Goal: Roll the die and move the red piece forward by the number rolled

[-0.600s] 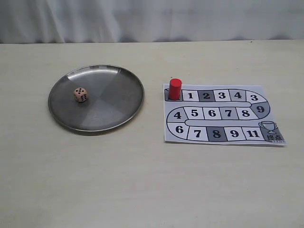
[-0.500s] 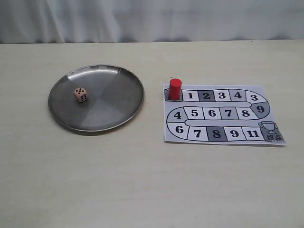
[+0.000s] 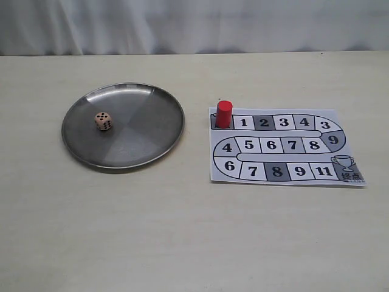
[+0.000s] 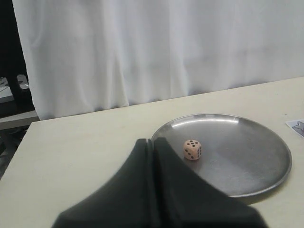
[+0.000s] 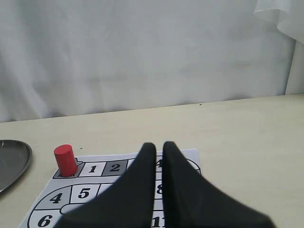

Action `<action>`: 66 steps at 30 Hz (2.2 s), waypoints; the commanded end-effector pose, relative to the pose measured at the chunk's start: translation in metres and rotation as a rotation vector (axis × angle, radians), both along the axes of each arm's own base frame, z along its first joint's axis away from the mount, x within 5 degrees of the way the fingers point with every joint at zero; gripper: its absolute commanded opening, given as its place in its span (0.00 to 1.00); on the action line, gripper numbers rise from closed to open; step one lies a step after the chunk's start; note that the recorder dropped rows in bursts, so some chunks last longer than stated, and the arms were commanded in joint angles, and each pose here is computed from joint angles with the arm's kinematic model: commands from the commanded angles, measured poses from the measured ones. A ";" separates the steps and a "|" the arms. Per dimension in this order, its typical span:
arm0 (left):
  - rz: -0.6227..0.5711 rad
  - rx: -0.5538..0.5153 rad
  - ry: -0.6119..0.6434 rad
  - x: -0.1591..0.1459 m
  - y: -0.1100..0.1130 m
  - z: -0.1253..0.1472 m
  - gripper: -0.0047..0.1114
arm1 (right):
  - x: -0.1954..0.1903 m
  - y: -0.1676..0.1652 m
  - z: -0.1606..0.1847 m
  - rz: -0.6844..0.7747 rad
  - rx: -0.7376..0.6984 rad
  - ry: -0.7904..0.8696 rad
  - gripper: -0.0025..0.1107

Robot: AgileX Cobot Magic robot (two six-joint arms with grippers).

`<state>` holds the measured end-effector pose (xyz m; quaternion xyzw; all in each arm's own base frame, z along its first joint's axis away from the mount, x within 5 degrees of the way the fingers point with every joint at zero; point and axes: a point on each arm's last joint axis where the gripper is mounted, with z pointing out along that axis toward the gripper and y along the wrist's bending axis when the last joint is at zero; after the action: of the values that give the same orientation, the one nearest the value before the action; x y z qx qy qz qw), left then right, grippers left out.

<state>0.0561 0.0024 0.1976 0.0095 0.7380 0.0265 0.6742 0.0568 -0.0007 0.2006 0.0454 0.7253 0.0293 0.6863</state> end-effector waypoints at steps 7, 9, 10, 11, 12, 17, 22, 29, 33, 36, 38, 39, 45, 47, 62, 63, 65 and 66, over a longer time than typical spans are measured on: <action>-0.002 -0.006 -0.005 0.000 0.000 0.000 0.04 | 0.000 0.000 0.000 -0.005 -0.011 -0.004 0.06; -0.002 -0.006 -0.005 0.000 0.000 0.000 0.04 | 0.000 0.000 0.000 -0.005 -0.011 -0.004 0.06; -0.002 -0.006 -0.005 0.000 0.000 0.000 0.04 | 0.000 0.000 0.000 -0.005 -0.011 -0.004 0.06; -0.002 -0.006 -0.005 0.000 0.000 0.000 0.04 | 0.000 0.000 0.000 -0.005 -0.011 -0.004 0.06; -0.002 -0.006 -0.005 0.000 0.000 0.000 0.04 | 0.000 0.000 0.000 -0.005 -0.011 -0.004 0.06; -0.002 -0.006 -0.005 0.000 0.000 0.000 0.04 | 0.000 0.000 0.000 -0.005 -0.011 -0.004 0.06; -0.002 -0.006 -0.005 0.000 0.000 0.000 0.04 | 0.000 0.000 0.000 -0.005 -0.010 -0.006 0.06; -0.002 -0.006 -0.005 0.000 0.000 0.000 0.04 | 0.000 0.000 0.002 -0.002 0.071 -0.032 0.06; -0.002 -0.006 -0.005 0.000 0.000 0.000 0.04 | -0.001 -0.002 0.015 -0.019 0.283 -0.176 0.06; -0.002 -0.006 -0.005 0.000 0.000 0.000 0.04 | -0.005 -0.010 0.031 -0.069 0.362 -0.371 0.06; -0.002 -0.006 -0.005 0.000 0.000 0.000 0.04 | -0.011 -0.015 0.044 -0.105 0.333 -0.536 0.06; -0.002 -0.006 -0.005 0.000 0.000 0.000 0.04 | -0.013 -0.015 0.047 -0.096 0.318 -0.578 0.06; -0.002 -0.006 -0.005 0.000 0.000 0.000 0.04 | 0.003 0.004 0.064 0.078 0.147 -0.440 0.06; -0.002 -0.006 -0.005 0.000 0.000 0.000 0.04 | 0.016 0.007 0.063 0.103 0.127 -0.348 0.06; -0.002 -0.006 -0.005 0.000 0.000 0.000 0.04 | 0.172 0.014 0.000 0.107 0.117 0.539 0.06; -0.002 -0.006 -0.005 0.000 0.000 0.000 0.04 | 0.183 0.027 -0.003 0.161 0.095 0.566 0.06; -0.002 -0.006 -0.005 0.000 0.000 0.000 0.04 | 0.200 0.064 -0.003 0.298 0.037 0.583 0.06; -0.002 -0.006 -0.005 0.000 0.000 0.000 0.04 | 0.209 0.085 -0.001 0.362 -0.006 0.588 0.06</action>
<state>0.0561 0.0024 0.1974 0.0094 0.7388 0.0266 0.6733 0.2444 0.0406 0.1966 0.0016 0.8911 0.1111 0.4400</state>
